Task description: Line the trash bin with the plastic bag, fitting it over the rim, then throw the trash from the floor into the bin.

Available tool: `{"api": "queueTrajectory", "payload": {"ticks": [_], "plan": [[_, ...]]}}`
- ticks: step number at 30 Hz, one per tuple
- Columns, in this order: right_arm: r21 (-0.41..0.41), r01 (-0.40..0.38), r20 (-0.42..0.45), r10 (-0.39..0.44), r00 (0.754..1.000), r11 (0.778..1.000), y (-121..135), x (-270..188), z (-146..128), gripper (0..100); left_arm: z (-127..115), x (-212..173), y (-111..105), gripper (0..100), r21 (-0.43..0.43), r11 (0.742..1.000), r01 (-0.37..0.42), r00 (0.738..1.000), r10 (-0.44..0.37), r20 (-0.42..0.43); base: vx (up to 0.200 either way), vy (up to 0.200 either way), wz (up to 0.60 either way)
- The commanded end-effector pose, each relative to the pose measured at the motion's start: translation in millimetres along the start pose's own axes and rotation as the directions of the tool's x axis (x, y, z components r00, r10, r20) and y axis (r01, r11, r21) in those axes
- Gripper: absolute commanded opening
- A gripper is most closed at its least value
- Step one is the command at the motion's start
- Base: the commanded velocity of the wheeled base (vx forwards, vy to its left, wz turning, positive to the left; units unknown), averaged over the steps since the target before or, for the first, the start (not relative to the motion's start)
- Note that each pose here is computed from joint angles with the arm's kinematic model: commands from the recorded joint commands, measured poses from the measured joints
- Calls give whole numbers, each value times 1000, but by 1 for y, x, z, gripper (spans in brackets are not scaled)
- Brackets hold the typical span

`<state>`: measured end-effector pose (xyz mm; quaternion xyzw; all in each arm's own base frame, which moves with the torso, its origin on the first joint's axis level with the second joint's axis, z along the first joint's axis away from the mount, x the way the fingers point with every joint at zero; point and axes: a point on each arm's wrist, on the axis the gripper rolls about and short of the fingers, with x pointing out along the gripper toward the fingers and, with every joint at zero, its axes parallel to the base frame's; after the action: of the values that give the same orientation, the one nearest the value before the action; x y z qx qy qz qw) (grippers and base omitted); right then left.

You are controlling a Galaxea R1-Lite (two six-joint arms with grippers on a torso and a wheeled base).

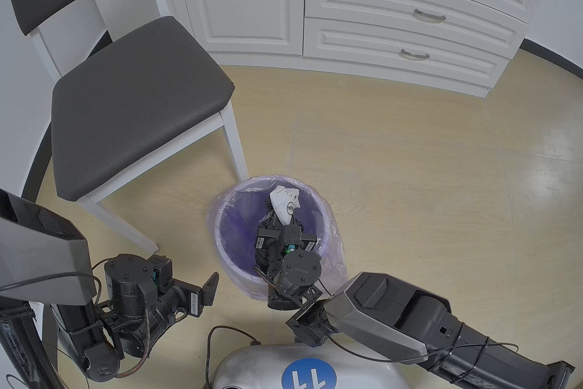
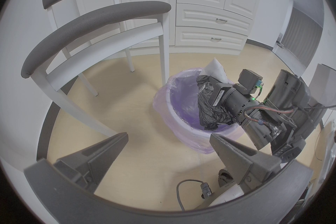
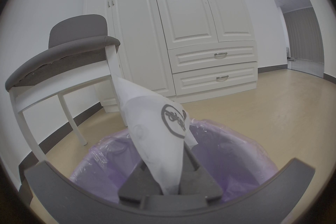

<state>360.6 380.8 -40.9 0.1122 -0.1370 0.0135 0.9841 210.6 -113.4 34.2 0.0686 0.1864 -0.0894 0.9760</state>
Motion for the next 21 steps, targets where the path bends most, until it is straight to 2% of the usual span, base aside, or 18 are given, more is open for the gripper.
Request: {"api": "queueTrajectory", "payload": {"ticks": [1, 6, 7, 21], "plan": [[8, 6, 10, -6, 1000, 1000, -3, 1, -1, 0, 0, 0, 0, 100, 0, 1000, 0, 1000, 0, -1, 0, 0, 0], [5, 4, 10, -4, 1000, 1000, -3, 1, -1, 0, 0, 0, 0, 100, 0, 1000, 0, 1000, 0, -1, 0, 0, 0], [5, 3, 10, -3, 1000, 1000, -3, 1, -1, 100, -1, 0, 0, 100, 0, 1000, -1, 1000, 1, -3, 0, 0, 0], [-7, -16, 10, 16, 1000, 1000, -2, 0, -2, 100, -1, 0, 0, 100, 1, 1000, 1, 1000, -1, -3, 0, 0, 0]]}}
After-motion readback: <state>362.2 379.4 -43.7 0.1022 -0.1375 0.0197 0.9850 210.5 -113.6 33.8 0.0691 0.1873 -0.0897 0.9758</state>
